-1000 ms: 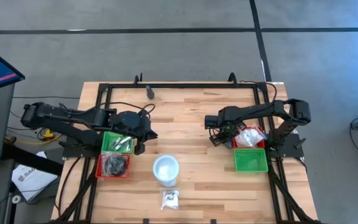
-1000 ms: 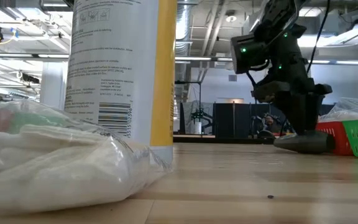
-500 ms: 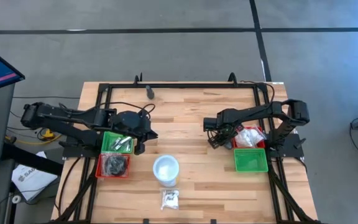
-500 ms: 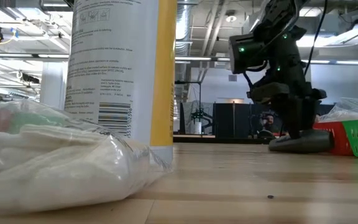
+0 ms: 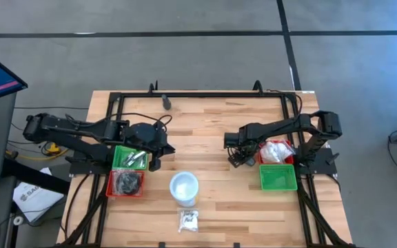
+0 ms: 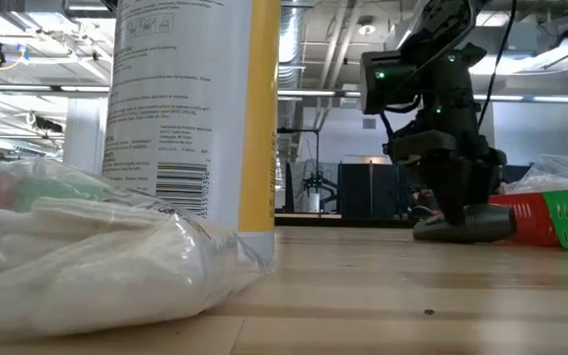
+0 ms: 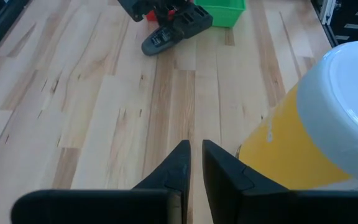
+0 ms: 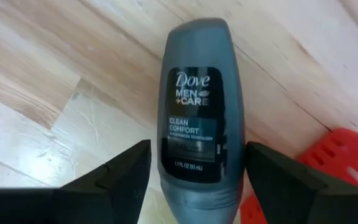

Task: Pick & Place Travel size toiletries
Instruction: Put the bottom gray deodorant into the right green bin

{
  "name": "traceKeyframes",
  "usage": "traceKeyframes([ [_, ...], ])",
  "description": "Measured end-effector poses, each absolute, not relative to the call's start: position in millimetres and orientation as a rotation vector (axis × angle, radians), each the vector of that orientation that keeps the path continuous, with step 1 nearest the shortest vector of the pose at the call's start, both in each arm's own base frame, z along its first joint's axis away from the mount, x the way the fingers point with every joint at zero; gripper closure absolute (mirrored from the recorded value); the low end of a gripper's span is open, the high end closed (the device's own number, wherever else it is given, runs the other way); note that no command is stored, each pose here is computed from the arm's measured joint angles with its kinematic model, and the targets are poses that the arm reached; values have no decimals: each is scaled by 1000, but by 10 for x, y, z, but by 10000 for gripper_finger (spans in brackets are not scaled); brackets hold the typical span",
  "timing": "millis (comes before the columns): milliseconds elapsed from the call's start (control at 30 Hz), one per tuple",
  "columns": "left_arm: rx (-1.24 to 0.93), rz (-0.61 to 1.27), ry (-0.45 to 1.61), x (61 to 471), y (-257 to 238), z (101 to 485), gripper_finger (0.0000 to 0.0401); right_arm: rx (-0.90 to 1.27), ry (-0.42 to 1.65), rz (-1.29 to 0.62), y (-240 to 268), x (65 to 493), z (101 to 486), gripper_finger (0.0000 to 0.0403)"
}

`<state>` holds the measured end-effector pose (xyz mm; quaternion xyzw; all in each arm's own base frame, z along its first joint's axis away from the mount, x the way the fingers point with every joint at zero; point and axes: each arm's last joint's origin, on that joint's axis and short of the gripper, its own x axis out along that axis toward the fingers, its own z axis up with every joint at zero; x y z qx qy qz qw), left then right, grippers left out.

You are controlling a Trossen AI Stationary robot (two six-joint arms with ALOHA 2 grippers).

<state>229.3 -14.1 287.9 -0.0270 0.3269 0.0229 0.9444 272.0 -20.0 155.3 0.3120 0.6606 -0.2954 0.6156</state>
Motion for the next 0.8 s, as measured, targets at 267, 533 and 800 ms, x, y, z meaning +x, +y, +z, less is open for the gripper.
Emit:
traceKeyframes([
  [267,-57,47,666,2293,-141,2880,366,660,1534,-635,-132,2774,1470,154],
  [533,-58,47,664,2295,-141,2883,366,583,1675,-571,-64,2828,1199,154],
  [800,-58,47,657,2300,-141,2887,366,567,1648,-552,-62,2813,1235,170],
])
